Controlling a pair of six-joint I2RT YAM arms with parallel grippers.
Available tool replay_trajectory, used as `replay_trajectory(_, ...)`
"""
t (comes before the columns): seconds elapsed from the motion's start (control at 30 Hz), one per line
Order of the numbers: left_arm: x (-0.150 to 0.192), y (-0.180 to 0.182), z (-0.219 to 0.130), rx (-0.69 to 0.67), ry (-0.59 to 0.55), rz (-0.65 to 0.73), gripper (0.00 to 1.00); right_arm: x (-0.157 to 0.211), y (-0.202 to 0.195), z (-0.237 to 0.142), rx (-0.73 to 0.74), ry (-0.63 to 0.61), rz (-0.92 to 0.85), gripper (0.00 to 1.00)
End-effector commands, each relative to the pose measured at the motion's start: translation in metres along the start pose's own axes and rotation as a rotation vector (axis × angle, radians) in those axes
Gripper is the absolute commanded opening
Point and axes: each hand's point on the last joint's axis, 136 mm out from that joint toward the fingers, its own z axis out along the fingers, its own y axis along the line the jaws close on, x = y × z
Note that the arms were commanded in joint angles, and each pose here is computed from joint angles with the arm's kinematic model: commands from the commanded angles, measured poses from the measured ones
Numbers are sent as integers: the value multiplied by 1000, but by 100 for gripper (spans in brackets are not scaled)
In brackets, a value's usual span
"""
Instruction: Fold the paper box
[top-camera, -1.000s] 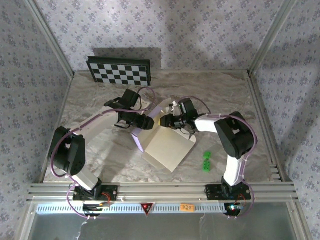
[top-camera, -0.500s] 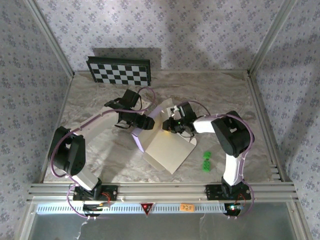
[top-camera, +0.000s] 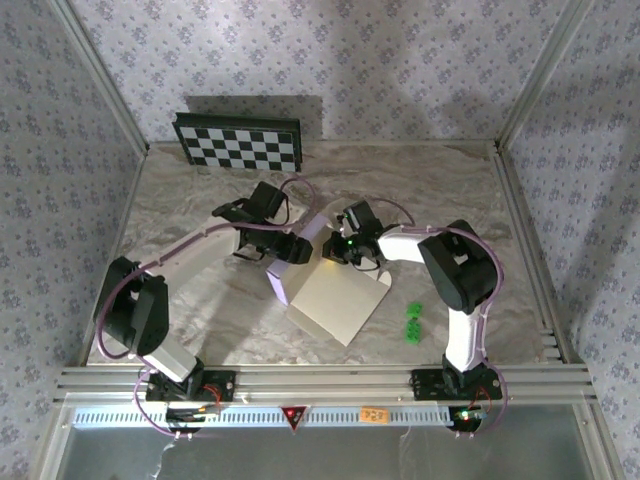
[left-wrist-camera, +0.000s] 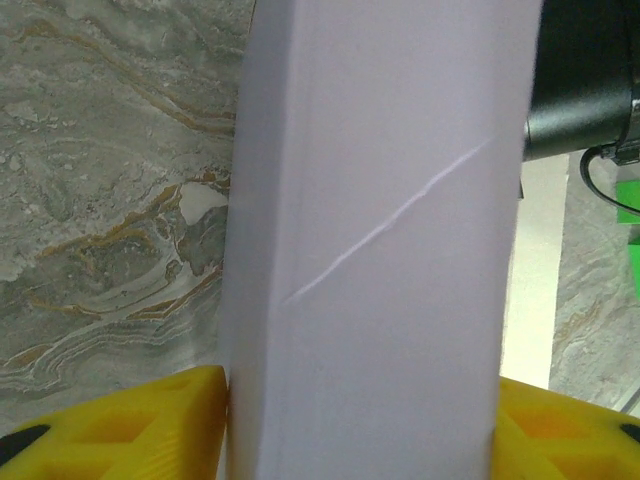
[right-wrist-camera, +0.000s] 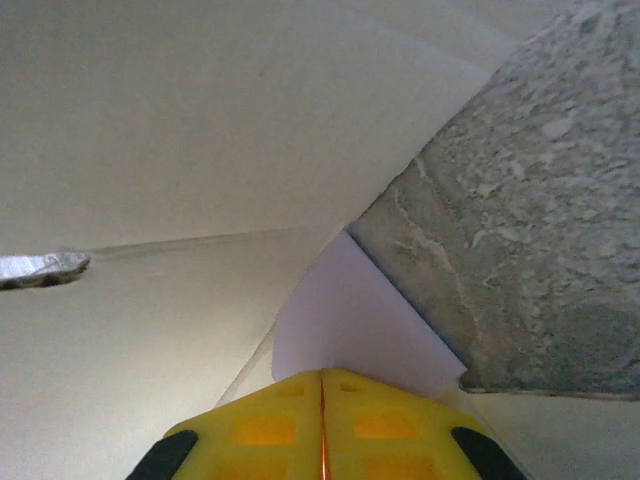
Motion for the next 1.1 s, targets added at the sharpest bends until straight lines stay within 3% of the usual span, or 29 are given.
replay_trajectory(0.0, 12, 1, -8, -60, 27, 28, 57, 39, -70, 8, 230, 82, 109, 10)
replay_trajectory(0.13, 13, 5, -6, -84, 25, 39, 54, 12, -32, -18, 103, -2, 14, 17)
replay_trajectory(0.27, 14, 8, -6, -106, 29, 54, 54, 3, -8, -54, 67, -47, -74, 28)
replay_trajectory(0.67, 6, 2, -17, -126, -13, 135, 50, -25, -8, -146, 36, -176, -249, 41)
replay_trajectory(0.9, 4, -2, -19, -122, -10, 246, 50, -54, 8, -152, -93, -253, -526, 59)
replay_trajectory(1.07, 12, 0, -12, -140, 52, 278, 50, -75, 17, -144, -119, -302, -741, 61)
